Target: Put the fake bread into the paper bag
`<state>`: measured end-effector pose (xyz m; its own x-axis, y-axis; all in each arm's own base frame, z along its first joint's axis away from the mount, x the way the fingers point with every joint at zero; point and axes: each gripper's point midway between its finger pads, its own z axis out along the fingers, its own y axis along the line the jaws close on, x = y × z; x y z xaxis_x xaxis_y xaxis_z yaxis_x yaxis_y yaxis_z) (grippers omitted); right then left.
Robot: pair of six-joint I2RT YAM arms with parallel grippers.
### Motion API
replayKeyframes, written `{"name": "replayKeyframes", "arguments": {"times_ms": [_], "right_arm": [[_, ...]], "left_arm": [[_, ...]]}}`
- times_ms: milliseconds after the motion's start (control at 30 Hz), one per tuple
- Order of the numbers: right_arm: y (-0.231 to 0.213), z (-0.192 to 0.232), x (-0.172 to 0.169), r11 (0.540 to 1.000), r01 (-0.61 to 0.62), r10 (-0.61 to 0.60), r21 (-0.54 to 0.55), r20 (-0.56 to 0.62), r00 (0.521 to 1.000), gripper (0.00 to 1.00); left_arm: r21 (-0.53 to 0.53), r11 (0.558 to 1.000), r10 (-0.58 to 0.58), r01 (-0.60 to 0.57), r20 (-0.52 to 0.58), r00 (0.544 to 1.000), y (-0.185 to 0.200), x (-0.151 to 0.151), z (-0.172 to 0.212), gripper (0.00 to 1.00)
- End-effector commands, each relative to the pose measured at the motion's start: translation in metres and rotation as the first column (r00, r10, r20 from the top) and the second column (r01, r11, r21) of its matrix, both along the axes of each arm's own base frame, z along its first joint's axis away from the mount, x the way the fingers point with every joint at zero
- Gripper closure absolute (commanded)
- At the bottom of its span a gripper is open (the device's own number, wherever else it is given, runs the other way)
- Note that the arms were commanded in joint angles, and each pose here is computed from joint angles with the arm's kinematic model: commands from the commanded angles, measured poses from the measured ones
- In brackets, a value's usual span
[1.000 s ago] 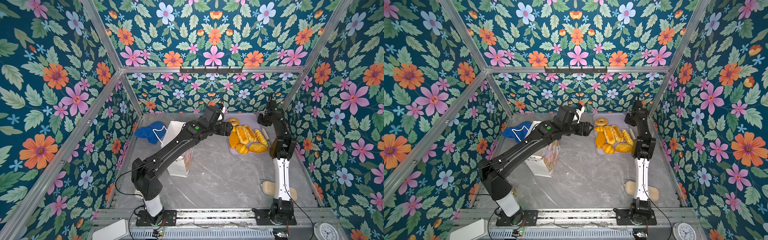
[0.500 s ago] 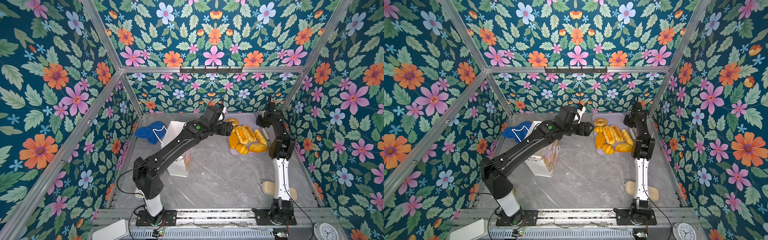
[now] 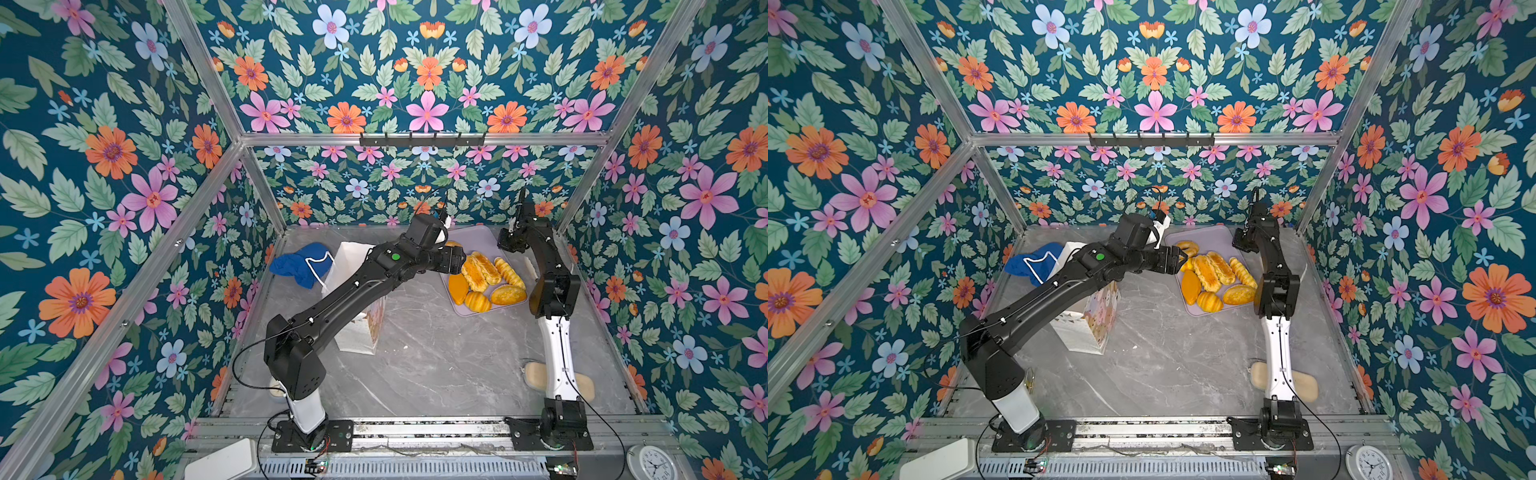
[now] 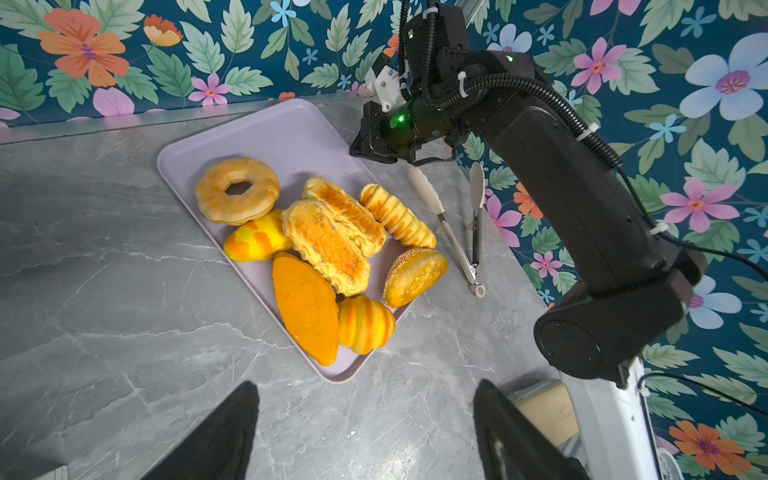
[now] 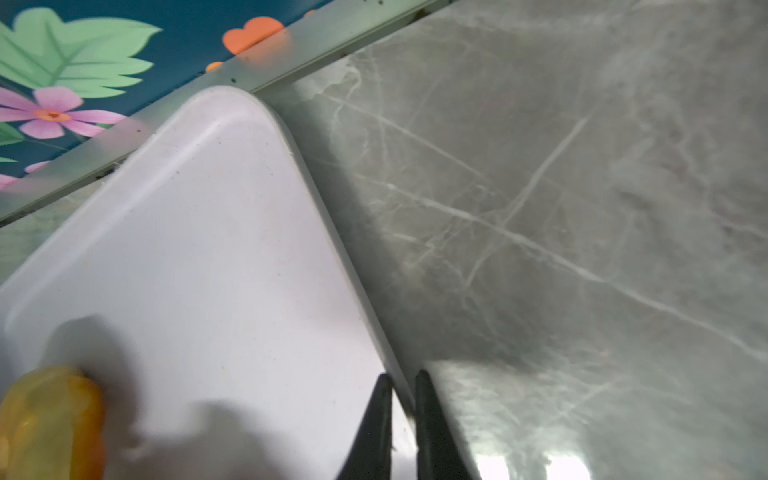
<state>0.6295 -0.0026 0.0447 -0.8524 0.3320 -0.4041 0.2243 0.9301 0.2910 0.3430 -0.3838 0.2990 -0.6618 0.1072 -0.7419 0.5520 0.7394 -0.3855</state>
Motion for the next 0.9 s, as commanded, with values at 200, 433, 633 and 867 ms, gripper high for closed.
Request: {"name": "replayKeyframes", "arguments": {"times_ms": [200,433,633,867], "right_arm": [[0.034,-0.016,-0.025,0.996,0.007,0.004,0.088,-0.125,0.992,0.92],[0.041,-0.011,-0.022,0.987,0.055,-0.036,0.148,-0.126,0.991,0.88],[0.036,0.018,-0.011,0.974,0.089,-0.077,0.206,-0.067,0.995,0.77],[0.015,0.050,-0.009,0.952,0.153,-0.148,0.265,-0.038,0.988,0.66]], "left_arm": [[-0.043,0.999,0.011,-0.011,0.015,1.000,0.003,-0.002,0.011,0.18],[-0.052,0.998,0.029,-0.028,0.012,1.000,0.012,-0.008,0.012,0.18],[-0.053,0.998,0.040,-0.039,0.008,0.999,0.017,-0.011,0.011,0.18],[-0.072,0.996,0.046,-0.045,0.014,0.999,0.020,-0.014,0.020,0.19]]}}
